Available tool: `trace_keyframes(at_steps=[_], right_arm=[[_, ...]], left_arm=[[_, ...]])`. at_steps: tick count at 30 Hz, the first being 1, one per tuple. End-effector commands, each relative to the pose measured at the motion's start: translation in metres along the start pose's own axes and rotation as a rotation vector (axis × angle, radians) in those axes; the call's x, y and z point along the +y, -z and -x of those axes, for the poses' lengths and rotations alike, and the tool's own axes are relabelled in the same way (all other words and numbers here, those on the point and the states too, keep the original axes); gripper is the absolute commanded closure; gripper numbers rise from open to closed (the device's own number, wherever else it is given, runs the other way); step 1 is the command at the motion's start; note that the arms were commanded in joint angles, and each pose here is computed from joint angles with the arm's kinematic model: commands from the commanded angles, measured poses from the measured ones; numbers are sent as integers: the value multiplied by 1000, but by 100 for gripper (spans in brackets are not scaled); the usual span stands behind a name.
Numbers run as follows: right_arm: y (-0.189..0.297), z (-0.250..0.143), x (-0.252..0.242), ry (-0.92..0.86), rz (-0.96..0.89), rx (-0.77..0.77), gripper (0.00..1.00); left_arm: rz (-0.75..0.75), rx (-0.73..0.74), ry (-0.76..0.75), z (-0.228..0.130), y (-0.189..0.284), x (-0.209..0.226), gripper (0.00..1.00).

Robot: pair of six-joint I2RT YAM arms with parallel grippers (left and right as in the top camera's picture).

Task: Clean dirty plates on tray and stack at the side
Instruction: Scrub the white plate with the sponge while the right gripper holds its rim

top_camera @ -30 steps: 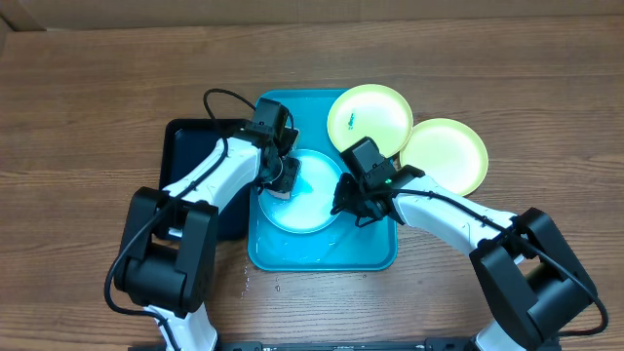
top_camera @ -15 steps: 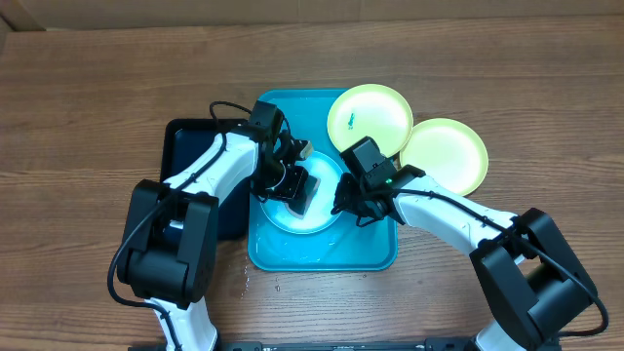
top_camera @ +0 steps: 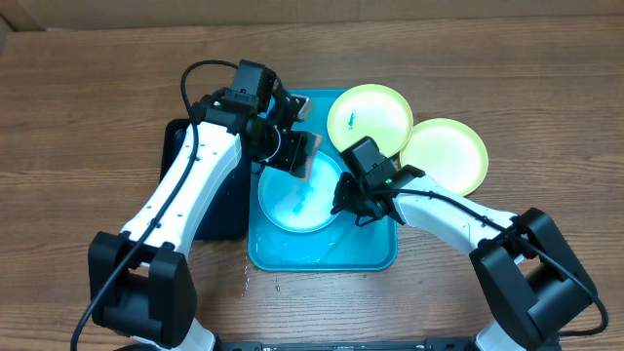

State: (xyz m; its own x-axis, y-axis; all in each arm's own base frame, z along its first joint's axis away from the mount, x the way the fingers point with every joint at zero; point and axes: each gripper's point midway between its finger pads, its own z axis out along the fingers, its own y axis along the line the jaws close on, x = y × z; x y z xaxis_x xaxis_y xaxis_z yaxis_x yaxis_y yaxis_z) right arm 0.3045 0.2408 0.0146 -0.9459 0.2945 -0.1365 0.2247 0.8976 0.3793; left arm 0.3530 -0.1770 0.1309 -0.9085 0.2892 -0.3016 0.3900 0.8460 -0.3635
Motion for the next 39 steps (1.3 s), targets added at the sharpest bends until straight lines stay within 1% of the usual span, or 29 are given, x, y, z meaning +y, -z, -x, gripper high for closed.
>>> trace_keyframes(at_steps=[1,7,15,18,21,24,27,31,36,39], right_arm=[[-1,1,-3,-4,-7,-7,96],[-1,1,-3,-4,-6,-8,96],[-1,1,-3,-1,-6,-8,96],[-1,1,-2,-1,-6,-8,96],[-1,1,-2,-1,-5,-8,96],[-1,1,-2,-1,-5,-8,96],[-1,1,-2,-1,-6,-8,96],[-1,1,-2,-1,-6,-8,96],[-1,1,-3,-1,-6,-8,96],[-1,1,-2,-1,-6,-8,96]], left_arm=[[157,64,63,-17,-17,33,96],[255,169,138,-44,-49,63,95],[261,324,212,-75,-97,82,95],[213,373,240,-86,-111,77,96],[87,397,253,-89,-120,57,96],[-55,391,240,-83,-118,33,96],[-205,356,222,-68,-106,7,96],[-310,277,199,-35,-79,-18,96],[-298,166,130,-1,-36,-34,96],[-221,102,87,9,-15,-31,96]])
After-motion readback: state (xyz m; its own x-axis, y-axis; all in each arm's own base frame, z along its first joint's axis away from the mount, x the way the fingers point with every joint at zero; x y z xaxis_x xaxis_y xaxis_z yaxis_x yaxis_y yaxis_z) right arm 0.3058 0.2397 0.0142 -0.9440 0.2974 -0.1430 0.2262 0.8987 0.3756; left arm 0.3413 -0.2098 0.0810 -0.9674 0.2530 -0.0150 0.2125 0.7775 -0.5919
